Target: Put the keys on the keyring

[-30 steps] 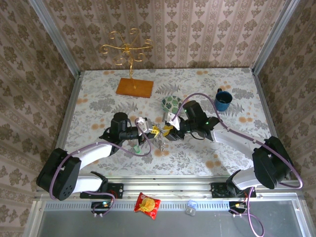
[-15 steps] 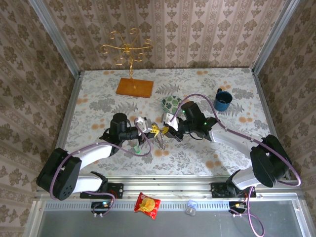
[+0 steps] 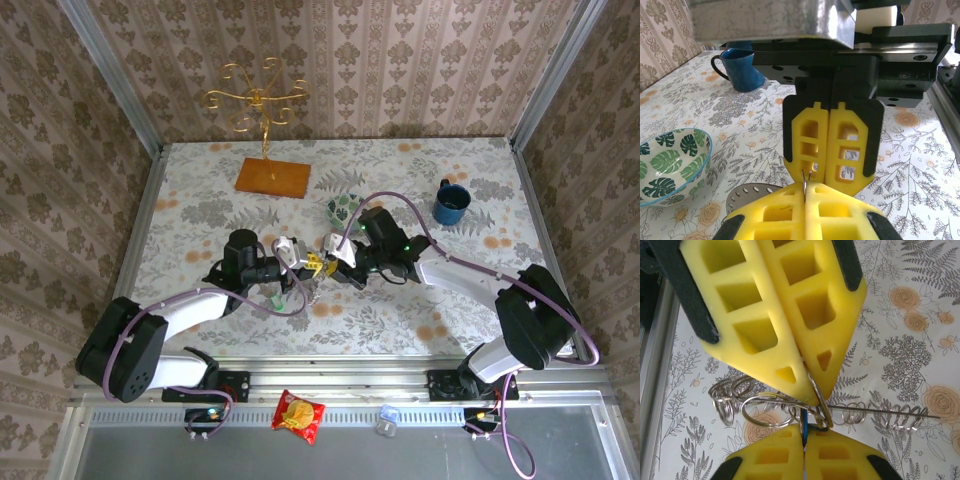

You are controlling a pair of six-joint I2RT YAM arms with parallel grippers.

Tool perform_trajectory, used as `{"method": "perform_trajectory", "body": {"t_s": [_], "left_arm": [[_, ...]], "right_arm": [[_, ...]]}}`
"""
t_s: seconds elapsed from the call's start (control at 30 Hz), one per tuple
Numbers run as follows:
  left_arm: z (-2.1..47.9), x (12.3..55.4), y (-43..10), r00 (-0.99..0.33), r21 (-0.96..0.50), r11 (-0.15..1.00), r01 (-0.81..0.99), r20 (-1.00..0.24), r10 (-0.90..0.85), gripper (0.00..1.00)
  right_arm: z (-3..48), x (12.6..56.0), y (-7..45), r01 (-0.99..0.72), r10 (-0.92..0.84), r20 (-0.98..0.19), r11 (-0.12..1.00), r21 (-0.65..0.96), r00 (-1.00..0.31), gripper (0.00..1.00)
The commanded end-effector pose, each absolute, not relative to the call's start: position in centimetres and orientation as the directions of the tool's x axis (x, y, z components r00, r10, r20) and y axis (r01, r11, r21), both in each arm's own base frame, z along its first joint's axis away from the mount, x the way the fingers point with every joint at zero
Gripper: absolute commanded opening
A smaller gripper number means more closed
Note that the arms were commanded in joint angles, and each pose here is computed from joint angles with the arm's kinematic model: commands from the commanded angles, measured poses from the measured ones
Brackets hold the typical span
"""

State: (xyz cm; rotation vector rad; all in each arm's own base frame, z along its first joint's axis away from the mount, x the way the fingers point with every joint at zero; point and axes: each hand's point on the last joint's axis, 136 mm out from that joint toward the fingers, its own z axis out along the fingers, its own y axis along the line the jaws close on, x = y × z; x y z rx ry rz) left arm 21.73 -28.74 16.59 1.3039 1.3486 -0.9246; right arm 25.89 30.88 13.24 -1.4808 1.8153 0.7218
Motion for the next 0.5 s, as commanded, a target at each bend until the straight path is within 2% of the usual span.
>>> {"method": "perform_trajectory", "body": {"t_s": [0.0, 0.1, 0.17, 0.47], "left_arm": [[17.2, 21.0, -29.0, 0.124, 0.143, 0.092, 0.985, -0.974, 0.190, 0.00], [16.9, 20.9, -29.1, 0.127, 0.147, 0.087, 0.985, -0.972, 0.196, 0.00], [16.8, 20.8, -29.1, 0.130, 0.149, 0.085, 0.985, -0.972, 0.197, 0.00], [17.2, 20.6, -29.2, 0.138, 0.151, 0.075, 0.986, -0.977, 0.164, 0.00]], "right_arm": [[15.0, 26.0, 30.6, -0.978, -0.575, -0.813, 0.208, -0.030, -0.097, 0.18], [15.6, 26.2, 30.0, -0.973, -0.549, -0.830, 0.228, -0.034, -0.099, 0.33], [15.6, 26.1, 29.5, -0.972, -0.540, -0.835, 0.233, -0.028, -0.105, 0.36], [16.6, 26.2, 29.9, -0.973, -0.451, -0.887, 0.229, -0.003, -0.103, 0.33]]}}
